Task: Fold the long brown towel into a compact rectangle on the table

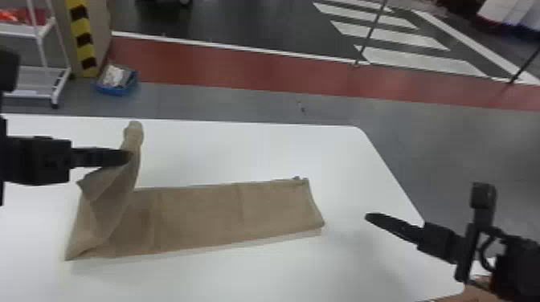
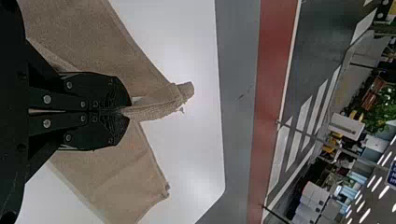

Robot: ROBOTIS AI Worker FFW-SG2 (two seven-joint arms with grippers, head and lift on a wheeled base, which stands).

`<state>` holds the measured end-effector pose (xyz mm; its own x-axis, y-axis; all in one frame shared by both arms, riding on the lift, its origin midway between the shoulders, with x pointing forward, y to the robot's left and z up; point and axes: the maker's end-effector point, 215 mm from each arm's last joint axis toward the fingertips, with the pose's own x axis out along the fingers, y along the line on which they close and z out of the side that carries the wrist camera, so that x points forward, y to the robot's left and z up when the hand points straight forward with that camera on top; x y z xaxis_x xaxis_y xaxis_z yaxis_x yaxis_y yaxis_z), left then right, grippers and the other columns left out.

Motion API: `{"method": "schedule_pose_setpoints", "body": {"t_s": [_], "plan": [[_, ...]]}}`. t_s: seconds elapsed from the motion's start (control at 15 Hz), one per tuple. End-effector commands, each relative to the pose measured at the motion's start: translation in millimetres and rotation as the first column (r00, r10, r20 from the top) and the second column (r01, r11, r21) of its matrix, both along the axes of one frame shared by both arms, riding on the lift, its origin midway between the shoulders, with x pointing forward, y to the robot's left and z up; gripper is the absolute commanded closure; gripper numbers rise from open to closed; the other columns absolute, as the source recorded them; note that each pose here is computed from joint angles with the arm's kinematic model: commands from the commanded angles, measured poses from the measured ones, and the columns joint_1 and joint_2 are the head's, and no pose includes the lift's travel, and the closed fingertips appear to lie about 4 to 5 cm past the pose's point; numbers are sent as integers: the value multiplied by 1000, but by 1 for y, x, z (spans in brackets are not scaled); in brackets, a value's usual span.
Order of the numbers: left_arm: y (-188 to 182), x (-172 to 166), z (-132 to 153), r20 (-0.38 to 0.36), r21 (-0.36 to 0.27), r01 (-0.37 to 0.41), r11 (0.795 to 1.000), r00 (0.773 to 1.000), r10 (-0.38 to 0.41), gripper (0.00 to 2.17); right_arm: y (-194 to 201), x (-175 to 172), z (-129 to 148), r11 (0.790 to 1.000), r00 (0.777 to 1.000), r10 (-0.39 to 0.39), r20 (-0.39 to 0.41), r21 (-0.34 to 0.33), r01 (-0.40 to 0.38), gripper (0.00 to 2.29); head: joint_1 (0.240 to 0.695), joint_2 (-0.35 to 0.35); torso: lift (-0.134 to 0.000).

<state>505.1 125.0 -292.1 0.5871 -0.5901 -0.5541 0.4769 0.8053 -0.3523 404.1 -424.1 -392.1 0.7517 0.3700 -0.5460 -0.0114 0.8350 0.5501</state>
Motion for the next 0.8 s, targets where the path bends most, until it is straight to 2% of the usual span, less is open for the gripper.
{"method": "schedule_pose_setpoints", "body": {"t_s": [0.0,0.13,0.4,0.47,0.53,0.6,0.67,0.73], "plan": [[-39,-7,-6,-9,14,42,999,999,-42,1885,-4,0,1,1000,1000,-7,4,-3,7,232,695,-344,-123],[-69,-7,-2,-3,11,61,998,998,-61,1885,-4,0,1,1000,1000,-7,4,-2,7,232,695,-350,-123],[-101,-15,-28,-39,96,108,989,994,-105,1878,-6,0,0,1000,1000,-12,7,-2,12,232,695,-350,-123],[-106,-18,-33,-48,106,121,987,992,-117,1774,-7,1,0,1000,1000,-14,9,-3,14,232,695,-350,-123],[-111,-21,-36,-51,116,131,985,991,-125,1285,-9,1,0,1000,1000,-14,12,-6,14,232,695,-350,-123],[-117,-26,-42,-57,128,143,982,989,-136,367,-10,3,1,1000,1000,-15,15,-7,15,232,695,-350,-123],[-122,-32,-47,-66,132,155,979,987,-147,-1,-10,4,1,1000,1000,-16,17,-5,16,232,695,-350,-123],[-125,-36,-51,-74,132,162,978,985,-153,-1,-8,6,2,1000,1000,-13,20,-3,13,232,695,-350,-123]]}}
